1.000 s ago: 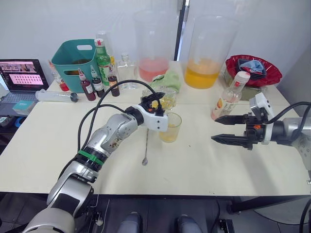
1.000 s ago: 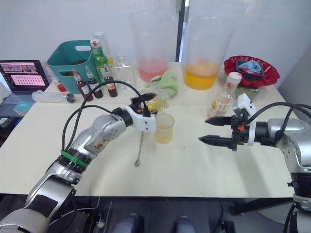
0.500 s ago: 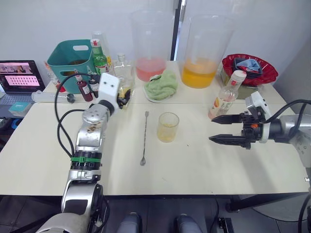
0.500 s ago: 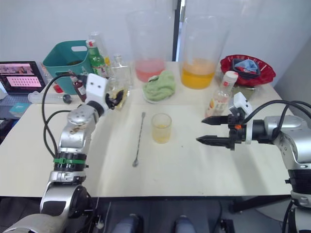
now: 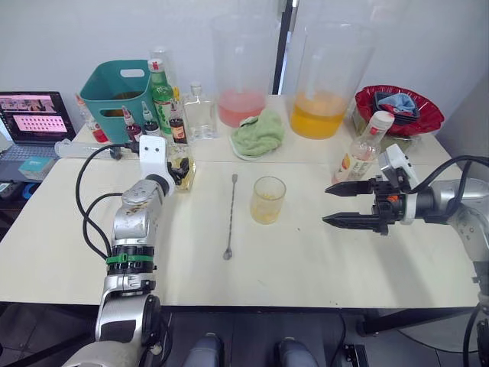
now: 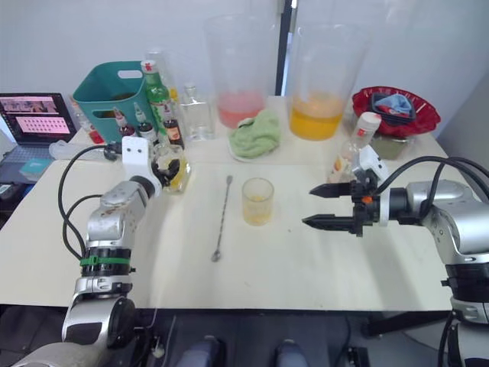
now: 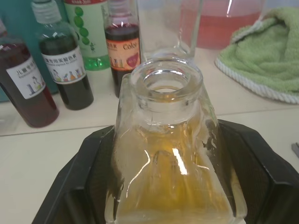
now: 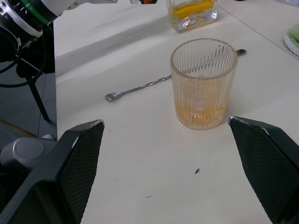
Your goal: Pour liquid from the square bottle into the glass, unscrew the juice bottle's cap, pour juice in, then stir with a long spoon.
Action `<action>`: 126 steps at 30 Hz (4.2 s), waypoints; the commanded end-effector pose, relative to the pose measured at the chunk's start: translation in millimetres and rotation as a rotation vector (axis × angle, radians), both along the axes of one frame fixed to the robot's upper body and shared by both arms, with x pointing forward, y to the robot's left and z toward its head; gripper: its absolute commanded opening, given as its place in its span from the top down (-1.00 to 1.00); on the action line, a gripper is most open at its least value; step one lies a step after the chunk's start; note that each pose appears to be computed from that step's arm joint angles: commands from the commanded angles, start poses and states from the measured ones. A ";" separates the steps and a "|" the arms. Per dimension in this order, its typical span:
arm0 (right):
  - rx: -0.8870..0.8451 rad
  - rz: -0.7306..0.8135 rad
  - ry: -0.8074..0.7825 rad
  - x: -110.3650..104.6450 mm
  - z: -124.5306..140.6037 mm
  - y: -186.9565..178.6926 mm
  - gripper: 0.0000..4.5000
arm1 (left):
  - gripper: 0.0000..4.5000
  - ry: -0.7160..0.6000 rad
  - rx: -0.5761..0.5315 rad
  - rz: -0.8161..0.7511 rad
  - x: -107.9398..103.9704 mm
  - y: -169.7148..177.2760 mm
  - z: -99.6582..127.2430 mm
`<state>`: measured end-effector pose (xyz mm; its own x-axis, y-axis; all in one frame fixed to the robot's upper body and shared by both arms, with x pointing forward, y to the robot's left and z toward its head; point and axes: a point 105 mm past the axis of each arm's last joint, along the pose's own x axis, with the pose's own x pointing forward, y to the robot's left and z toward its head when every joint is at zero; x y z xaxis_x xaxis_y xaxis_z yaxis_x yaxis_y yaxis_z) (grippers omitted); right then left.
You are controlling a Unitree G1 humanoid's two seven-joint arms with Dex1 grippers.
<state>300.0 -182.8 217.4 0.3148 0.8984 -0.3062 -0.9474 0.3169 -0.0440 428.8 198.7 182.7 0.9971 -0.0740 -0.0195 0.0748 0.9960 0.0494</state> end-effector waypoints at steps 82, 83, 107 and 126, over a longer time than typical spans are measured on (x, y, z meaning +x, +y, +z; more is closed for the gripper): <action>0.329 -0.801 -0.214 -35.7 -108.7 -125.5 -1.00 | -0.99 -0.183 0.027 -0.822 -159.0 33.1 50.3; 0.345 -0.810 -0.219 -35.8 -108.5 -121.9 -1.00 | -0.99 -0.192 0.034 -0.858 -160.0 24.8 55.8; 0.335 -0.753 -0.413 98.9 17.7 -106.5 -1.00 | -0.99 -0.229 0.120 -1.008 -189.0 -22.8 86.0; 0.338 -0.726 -0.369 138.6 41.5 -75.0 -0.76 | -1.00 -0.320 0.229 -0.870 -197.4 -16.8 86.0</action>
